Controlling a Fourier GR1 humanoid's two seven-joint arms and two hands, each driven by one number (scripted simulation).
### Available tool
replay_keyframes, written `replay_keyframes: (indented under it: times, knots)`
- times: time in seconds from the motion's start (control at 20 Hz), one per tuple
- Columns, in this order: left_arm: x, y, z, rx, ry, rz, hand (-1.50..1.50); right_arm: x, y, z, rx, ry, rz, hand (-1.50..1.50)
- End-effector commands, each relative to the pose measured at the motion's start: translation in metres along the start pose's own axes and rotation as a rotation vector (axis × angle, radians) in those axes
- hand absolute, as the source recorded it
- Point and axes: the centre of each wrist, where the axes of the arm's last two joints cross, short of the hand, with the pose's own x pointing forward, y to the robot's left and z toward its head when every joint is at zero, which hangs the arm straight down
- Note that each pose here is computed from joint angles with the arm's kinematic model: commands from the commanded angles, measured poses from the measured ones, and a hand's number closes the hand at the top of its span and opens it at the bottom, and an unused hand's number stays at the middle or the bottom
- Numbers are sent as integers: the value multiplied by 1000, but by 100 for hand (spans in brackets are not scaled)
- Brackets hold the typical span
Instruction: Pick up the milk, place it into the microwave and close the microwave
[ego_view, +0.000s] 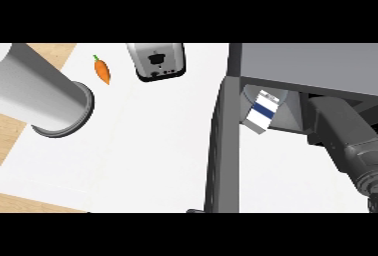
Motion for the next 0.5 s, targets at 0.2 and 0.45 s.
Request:
replay_keyframes:
  times: [0.2,0.45]
  knots:
    - [2,4,-7,0,6,-36,-150,13,-38,-27,10,-74,68,150]
    - [3,4,-11,-35,5,-53,-150,3,-56,-25,-88,-56,318,150]
